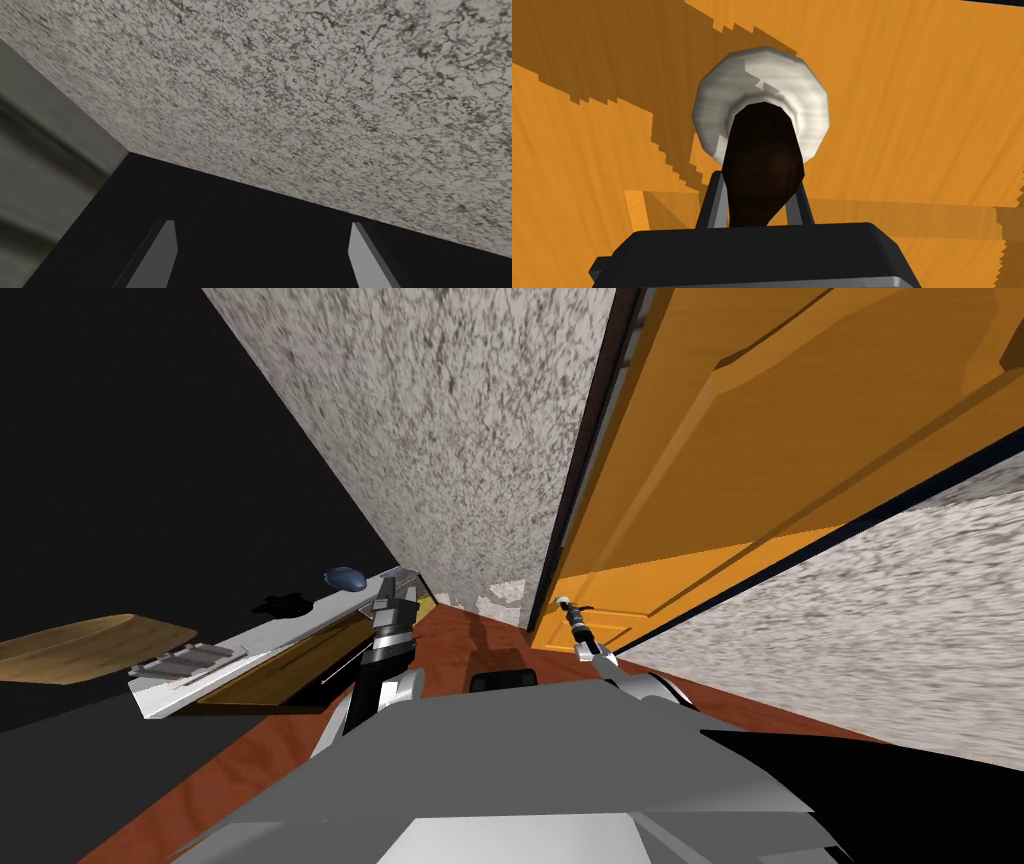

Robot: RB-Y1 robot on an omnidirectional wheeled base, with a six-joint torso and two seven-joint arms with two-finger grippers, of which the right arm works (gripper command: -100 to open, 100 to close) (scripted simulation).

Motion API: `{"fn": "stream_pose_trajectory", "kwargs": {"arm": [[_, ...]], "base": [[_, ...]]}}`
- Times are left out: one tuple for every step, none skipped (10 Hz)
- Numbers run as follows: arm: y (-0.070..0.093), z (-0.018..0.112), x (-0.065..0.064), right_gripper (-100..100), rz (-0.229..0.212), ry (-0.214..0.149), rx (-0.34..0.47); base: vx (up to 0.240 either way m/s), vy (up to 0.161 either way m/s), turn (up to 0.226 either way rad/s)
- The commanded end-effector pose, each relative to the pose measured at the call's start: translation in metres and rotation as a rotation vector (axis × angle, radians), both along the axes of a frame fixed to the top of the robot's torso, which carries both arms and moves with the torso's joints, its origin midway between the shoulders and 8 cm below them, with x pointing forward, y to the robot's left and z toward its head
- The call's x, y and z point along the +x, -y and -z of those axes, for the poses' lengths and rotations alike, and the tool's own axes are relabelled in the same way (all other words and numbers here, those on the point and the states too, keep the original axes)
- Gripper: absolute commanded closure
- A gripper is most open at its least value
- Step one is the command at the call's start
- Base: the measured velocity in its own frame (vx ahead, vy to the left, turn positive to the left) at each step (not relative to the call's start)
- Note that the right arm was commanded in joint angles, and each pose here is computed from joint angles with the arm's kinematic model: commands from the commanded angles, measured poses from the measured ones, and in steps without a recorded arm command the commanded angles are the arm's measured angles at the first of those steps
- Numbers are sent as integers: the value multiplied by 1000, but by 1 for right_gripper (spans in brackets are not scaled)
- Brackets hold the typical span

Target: Pull the door open

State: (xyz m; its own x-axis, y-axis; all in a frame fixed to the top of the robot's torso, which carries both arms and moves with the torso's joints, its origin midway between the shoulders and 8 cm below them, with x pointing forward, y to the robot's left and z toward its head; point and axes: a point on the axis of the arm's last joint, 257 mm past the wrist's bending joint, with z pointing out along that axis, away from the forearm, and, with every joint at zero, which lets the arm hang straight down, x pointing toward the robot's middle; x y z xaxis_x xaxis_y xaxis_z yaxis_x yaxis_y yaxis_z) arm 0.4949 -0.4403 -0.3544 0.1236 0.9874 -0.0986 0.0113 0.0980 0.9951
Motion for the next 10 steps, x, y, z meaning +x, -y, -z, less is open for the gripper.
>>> {"fn": "stream_pose_trajectory", "kwargs": {"arm": [[0,0,0,100,0,0,0],[-2,2,-4,100,-20,-3,1],[-2,2,-5,100,-25,-2,0],[-3,1,-8,100,-42,-1,-1],[-3,1,-10,100,-55,0,-2],[-3,1,-13,100,-67,0,-3],[-3,0,-16,100,-86,0,-3],[-4,0,-18,100,-96,0,-3],[-4,0,-20,100,-108,-1,-3],[-8,3,-18,100,-104,-5,1]], "base": [[-103,-42,47],[-141,-20,109],[-195,-19,97],[-219,-51,113],[-236,-82,119],[-227,-60,96],[-246,-98,108],[-235,-107,119],[-208,-93,106],[-92,-34,36]]}}
